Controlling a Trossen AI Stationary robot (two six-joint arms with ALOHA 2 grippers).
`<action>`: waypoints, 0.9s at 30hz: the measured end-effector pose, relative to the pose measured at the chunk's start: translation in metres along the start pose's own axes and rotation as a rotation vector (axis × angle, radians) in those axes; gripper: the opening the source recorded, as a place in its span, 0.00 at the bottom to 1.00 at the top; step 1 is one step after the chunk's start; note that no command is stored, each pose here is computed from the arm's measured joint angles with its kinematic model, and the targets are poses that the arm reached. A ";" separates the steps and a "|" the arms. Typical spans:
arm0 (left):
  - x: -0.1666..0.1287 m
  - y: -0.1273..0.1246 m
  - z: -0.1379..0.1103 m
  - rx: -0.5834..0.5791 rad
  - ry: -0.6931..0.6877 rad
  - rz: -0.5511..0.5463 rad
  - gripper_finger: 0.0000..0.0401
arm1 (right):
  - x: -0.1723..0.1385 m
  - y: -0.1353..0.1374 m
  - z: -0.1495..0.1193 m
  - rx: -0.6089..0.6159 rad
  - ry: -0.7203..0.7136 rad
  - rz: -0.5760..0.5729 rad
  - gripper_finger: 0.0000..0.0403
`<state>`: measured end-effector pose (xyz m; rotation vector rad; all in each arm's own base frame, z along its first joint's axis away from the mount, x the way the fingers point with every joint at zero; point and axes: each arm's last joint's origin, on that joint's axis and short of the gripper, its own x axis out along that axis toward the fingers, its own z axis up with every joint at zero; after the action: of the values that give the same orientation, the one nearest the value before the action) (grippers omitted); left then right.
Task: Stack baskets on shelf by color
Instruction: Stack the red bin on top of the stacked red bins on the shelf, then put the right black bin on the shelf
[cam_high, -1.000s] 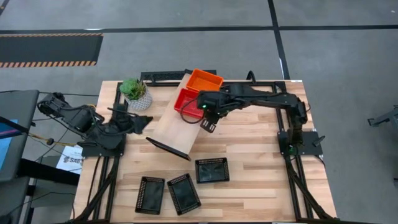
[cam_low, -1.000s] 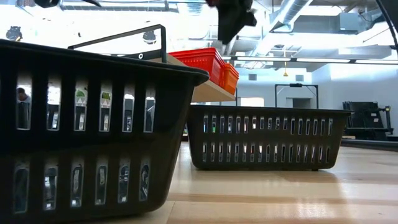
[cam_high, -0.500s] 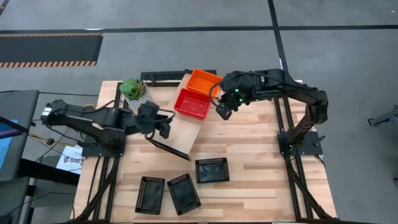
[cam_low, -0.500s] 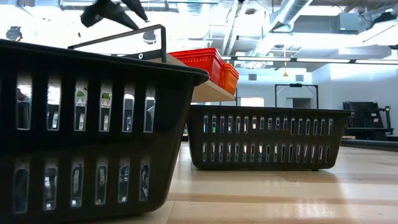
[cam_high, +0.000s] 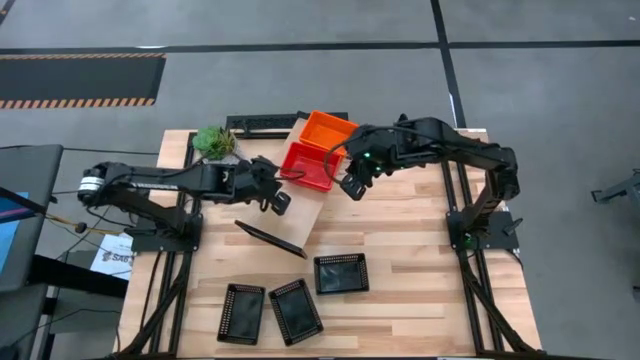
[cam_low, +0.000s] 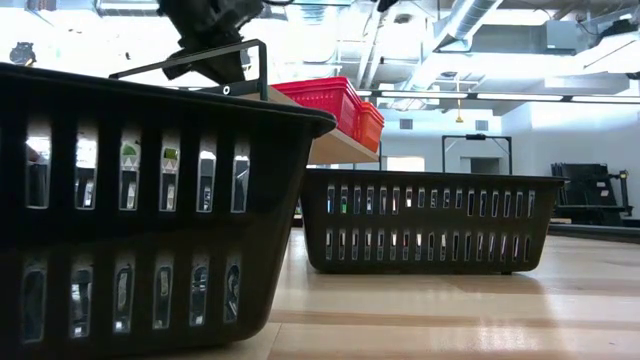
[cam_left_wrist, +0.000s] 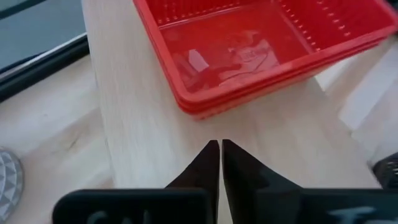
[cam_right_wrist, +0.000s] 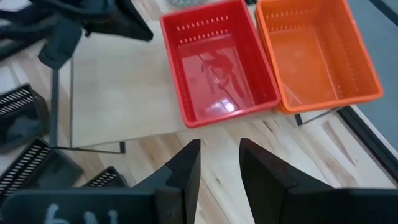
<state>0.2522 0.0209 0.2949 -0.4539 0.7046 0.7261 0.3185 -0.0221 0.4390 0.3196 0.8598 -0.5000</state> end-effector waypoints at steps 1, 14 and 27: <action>0.002 0.000 0.001 0.005 0.003 0.004 0.00 | 0.002 0.000 0.000 -0.002 0.009 -0.005 0.33; 0.014 0.012 0.022 -0.035 -0.088 0.017 0.00 | 0.006 0.000 -0.001 -0.007 0.027 -0.015 0.33; 0.003 0.003 0.016 -0.077 -0.009 -0.150 0.02 | 0.010 0.020 -0.039 -0.141 0.265 -0.047 0.35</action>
<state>0.2582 0.0339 0.3034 -0.5674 0.6283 0.6149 0.3100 0.0100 0.4085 0.2393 1.1563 -0.4434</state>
